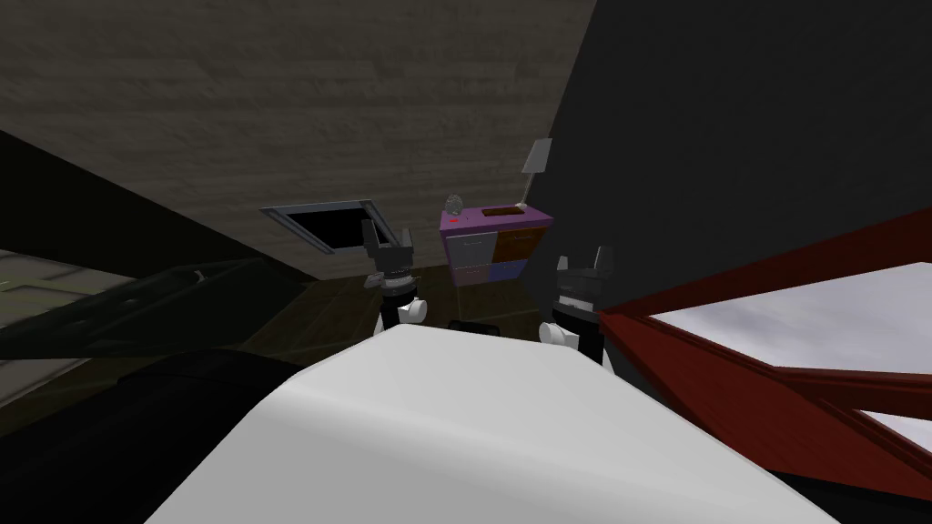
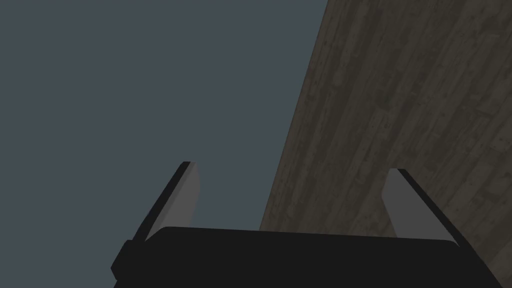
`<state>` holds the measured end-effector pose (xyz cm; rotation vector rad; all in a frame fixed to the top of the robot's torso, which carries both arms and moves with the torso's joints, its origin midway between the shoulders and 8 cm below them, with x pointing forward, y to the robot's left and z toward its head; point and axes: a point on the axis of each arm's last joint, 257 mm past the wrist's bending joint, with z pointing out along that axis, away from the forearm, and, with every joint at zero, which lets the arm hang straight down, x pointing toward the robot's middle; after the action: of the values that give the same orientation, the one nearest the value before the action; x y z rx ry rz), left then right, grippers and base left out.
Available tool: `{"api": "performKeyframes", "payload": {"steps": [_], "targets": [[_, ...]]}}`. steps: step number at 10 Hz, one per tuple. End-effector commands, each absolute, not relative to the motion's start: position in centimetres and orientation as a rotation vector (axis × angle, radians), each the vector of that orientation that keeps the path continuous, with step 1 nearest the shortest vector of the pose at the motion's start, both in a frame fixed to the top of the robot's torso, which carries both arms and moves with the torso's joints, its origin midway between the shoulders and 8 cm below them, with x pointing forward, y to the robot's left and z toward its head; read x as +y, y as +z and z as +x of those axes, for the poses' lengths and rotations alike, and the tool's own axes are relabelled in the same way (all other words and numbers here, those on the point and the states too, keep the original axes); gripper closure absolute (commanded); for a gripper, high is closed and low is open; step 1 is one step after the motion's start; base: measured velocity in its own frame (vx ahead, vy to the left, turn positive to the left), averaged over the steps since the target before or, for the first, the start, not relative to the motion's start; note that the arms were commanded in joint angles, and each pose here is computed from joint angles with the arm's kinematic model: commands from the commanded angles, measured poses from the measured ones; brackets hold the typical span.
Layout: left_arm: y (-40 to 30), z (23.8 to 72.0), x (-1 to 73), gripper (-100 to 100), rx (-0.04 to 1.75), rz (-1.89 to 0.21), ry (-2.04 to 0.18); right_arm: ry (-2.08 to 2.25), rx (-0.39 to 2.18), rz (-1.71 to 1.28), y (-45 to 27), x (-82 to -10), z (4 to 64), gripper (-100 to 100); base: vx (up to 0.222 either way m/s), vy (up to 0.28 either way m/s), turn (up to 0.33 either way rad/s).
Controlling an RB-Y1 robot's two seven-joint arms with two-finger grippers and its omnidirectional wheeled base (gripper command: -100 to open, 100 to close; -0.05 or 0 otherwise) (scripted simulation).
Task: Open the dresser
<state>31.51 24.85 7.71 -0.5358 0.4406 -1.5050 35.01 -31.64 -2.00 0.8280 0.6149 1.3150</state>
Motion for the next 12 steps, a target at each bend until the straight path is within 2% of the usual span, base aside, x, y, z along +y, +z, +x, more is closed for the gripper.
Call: {"api": "performKeyframes", "payload": {"steps": [1, 9, 10, 12], "targets": [[7.71, 31.51, 24.85, 0, 0.441, -0.536, -1.505, 1.315, 0.615, 0.828, -2.0, -31.64, 35.01, 0, 0.0, 0.0, 0.0], [7.72, 31.5, 24.85, 0, 0.44, -0.535, -1.505, 1.315, 0.615, 0.828, -1.98, -31.63, 35.0, 0, 0.0, 0.0, 0.0], [7.72, 31.5, 24.85, 0, 0.44, -0.535, -1.505, 1.335, 0.631, 0.822, -2.11, -31.58, 34.96, -100, 0.02, 0.005, 0.068], [7.7, 31.51, 24.86, 0, 0.441, -0.536, -1.505, 1.383, 0.642, 0.831, -2.49, -31.71, 34.81, -100, 0.04, 0.007, 0.116]]}}
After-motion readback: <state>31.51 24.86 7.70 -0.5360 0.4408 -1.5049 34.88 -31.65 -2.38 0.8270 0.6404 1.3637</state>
